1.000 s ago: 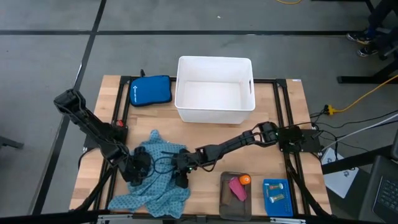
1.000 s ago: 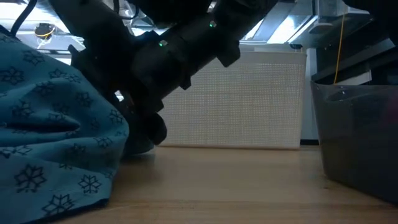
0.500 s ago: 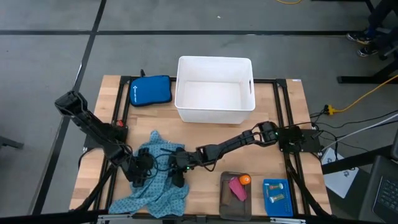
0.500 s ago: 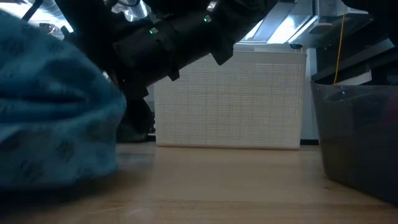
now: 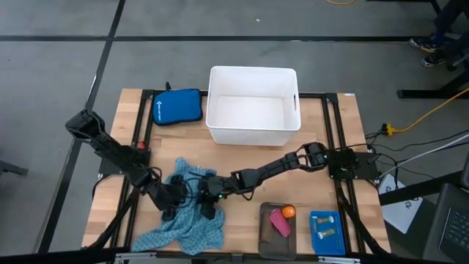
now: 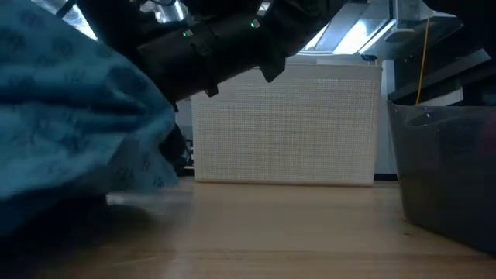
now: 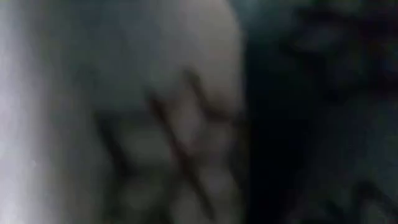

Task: Pick & place medical supplies in basket/bin
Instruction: Put the blue patient gown into the white bin

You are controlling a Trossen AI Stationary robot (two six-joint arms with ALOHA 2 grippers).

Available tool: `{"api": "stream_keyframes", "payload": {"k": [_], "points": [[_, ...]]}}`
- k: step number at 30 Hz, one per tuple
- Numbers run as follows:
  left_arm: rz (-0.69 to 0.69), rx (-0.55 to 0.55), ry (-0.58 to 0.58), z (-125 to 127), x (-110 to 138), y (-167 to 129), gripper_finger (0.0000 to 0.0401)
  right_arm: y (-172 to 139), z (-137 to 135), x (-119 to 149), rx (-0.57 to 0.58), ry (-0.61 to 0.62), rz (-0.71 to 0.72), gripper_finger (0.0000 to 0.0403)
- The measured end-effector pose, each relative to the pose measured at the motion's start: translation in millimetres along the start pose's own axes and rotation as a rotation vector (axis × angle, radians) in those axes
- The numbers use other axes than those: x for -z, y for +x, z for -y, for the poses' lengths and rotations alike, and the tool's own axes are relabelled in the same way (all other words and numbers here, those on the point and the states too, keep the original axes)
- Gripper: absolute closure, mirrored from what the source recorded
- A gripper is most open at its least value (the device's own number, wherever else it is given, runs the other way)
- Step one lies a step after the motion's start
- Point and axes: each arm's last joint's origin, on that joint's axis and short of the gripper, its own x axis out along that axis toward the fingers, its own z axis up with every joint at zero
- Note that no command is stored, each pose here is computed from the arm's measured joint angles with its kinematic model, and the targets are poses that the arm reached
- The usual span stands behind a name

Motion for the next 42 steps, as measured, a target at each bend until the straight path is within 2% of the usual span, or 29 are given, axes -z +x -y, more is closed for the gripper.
{"api": "stream_keyframes", "payload": {"k": [6, 12, 19, 25, 30, 36, 42], "points": [[0.078, 0.049, 0.03, 0.6, -11.3, 0.8, 0.0387, -0.1, -3.4, -4.3, -0.042, -0.005, 0.04, 0.0396], [0.116, 0.045, 0.06, 3.5, -19.8, -0.3, 0.0391, -0.5, -4.5, -5.4, -0.047, -0.003, 0.044, 0.0395], [0.153, 0.064, 0.153, 18.8, -42.0, -7.6, 0.0391, -3.7, -25.8, -29.4, -0.132, -0.054, 0.039, 0.0395], [0.154, 0.016, 0.219, 25.1, -54.7, -16.0, 0.0391, -9.0, -38.2, -46.6, -0.079, -0.127, 0.001, 0.0395], [0.12, -0.095, 0.254, 18.3, -54.3, -30.2, 0.0391, -13.3, -39.0, -54.5, 0.011, -0.166, 0.029, 0.0396], [0.281, -0.119, 0.23, 16.2, -66.6, -61.0, 0.0392, -43.5, -53.5, -81.0, 0.07, -0.234, 0.081, 0.0396], [0.474, -0.098, 0.218, 14.3, -81.1, -94.1, 0.0392, -77.0, -68.3, -111.9, 0.068, -0.293, 0.18, 0.0397]]}}
